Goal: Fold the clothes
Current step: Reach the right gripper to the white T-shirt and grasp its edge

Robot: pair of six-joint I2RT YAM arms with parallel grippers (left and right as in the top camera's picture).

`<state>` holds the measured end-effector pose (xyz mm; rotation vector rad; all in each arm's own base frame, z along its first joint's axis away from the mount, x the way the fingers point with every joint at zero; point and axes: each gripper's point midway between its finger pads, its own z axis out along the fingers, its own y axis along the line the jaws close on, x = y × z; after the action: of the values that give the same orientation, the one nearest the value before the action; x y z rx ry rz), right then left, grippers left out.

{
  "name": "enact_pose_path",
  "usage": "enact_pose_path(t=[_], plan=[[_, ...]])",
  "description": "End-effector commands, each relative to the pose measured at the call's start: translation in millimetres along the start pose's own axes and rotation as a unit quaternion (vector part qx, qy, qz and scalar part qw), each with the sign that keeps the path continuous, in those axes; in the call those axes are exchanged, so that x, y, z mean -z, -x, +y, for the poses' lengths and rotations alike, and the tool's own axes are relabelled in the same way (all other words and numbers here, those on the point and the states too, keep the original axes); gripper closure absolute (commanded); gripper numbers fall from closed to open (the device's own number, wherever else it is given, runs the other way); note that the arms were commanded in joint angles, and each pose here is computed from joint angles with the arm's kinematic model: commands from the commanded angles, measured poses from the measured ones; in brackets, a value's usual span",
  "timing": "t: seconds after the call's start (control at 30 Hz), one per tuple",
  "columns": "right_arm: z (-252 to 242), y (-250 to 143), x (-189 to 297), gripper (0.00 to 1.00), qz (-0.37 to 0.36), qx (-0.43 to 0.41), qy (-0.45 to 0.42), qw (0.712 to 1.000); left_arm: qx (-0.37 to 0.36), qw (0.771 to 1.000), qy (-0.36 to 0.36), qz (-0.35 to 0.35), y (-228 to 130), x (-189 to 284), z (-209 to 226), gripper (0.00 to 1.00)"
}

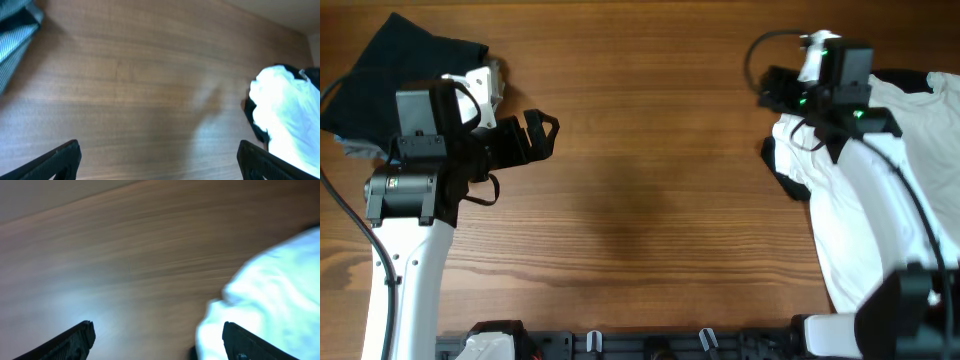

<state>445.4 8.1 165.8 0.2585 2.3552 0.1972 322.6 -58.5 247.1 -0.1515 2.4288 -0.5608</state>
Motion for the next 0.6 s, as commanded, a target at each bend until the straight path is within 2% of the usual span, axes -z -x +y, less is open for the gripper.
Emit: enact_pose_path(t=[0.0,0.1,0.3,0.33,0.37,0.47,0.5,0.57], plan=[[-61.7,-10.1,-48.0,0.14,0.019,-0.062,-0.075,0.995,0.007,1.000,-0.012,0.009,-1.1,2.8,-4.5,0.00],[-87.1,-38.3,-84.0,0.15,0.060,-0.061,-0.093,0.992,0.008,1.000,-0.011,0.011,-2.4,2.8,-4.2,0.00],[-100.6,-86.8,-121.1,0.17,0.124,-0.065,-0.106,0.984,0.009,1.000,-0.011,0.013,-3.2,2.7,-3.9,0.00],[-102.0,-89.5,-123.6,0.26,0.126,-0.066,-0.108,0.984,0.009,1.000,-0.011,0.014,-3.2,2.3,-3.7,0.00],[-104.9,-88.6,-124.7,0.46,0.123,-0.065,-0.114,0.984,0.010,1.000,-0.010,0.016,-3.6,1.3,-3.2,0.00],[-107.4,-82.7,-121.9,0.74,0.113,-0.064,-0.121,0.984,0.012,1.000,-0.009,0.020,-4.7,-0.8,-2.1,0.01],[-107.6,-80.3,-120.2,0.82,0.111,-0.065,-0.120,0.984,0.012,1.000,-0.009,0.021,-5.1,-1.0,-1.9,0.01],[-108.2,-70.3,-112.3,0.85,0.099,-0.067,-0.120,0.986,0.013,1.000,-0.008,0.022,-5.8,-0.9,-1.8,0.01]])
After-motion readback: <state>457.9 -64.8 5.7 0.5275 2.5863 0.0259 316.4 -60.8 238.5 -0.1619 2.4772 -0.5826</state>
